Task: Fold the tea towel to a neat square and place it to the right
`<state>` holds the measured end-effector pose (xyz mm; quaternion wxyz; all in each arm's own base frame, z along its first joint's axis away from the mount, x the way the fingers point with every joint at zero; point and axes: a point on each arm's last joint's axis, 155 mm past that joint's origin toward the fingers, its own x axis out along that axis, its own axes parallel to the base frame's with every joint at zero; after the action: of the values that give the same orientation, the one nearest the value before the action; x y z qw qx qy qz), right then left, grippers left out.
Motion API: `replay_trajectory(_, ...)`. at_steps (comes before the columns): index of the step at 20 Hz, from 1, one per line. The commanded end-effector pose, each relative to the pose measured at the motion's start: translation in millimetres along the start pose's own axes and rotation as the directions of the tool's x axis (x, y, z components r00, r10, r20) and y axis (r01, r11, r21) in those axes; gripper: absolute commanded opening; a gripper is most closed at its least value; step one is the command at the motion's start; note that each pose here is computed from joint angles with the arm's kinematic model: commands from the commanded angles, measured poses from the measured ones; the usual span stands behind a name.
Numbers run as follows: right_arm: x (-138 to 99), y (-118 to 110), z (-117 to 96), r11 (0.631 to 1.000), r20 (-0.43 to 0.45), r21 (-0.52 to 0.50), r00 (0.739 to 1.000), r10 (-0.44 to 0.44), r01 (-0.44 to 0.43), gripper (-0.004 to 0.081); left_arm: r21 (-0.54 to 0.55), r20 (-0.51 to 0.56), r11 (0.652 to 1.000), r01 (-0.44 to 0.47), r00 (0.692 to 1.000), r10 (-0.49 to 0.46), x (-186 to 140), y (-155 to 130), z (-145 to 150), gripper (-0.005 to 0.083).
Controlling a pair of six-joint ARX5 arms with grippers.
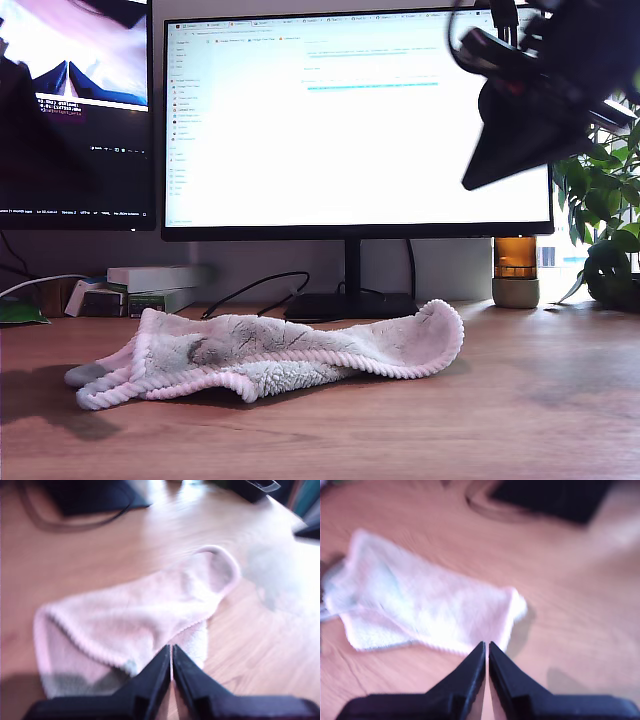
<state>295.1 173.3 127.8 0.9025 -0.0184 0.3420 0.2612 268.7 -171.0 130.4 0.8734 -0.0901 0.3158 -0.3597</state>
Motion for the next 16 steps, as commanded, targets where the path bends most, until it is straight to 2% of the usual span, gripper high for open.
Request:
replay_trajectory(1,3,1,-7,1.000,-0.018,0.026,1.000,0.004,-0.004,-0.0012,-0.129,-0.061,0.991,-0.025,0.998,0.017,10,11,-19,-0.0012)
replay_trajectory(2,4,1,-7,1.000,-0.019,0.028,1.000,0.004,-0.003,-0.0011,-0.196,-0.090,0.980,-0.036,0.996,0.019,16,16,-27,0.0047)
replay_trajectory(4,4,1,-6,1.000,-0.016,0.027,1.000,0.004,-0.003,0.0022,-0.289,-0.131,0.956,-0.046,0.991,0.008,29,23,-39,0.0282)
replay_trajectory(5,4,1,-6,1.000,-0.016,0.026,1.000,0.004,-0.004,0.0040,-0.328,-0.144,0.944,-0.034,0.989,-0.015,35,23,-43,0.0355)
replay_trajectory(9,3,0,-6,1.000,-0.015,0.022,1.000,0.000,0.000,0.0060,-0.389,-0.142,0.921,-0.016,0.989,-0.043,53,28,-43,0.0378)
replay_trajectory(12,4,-1,-6,1.000,-0.014,0.016,1.000,-0.002,0.002,0.0110,-0.438,-0.161,0.899,0.007,0.983,-0.086,61,26,-47,0.0408)
replay_trajectory(16,4,-1,-5,1.000,-0.011,0.016,1.000,-0.005,0.005,0.0111,-0.469,-0.177,0.883,-0.002,0.980,-0.092,69,31,-53,0.0415)
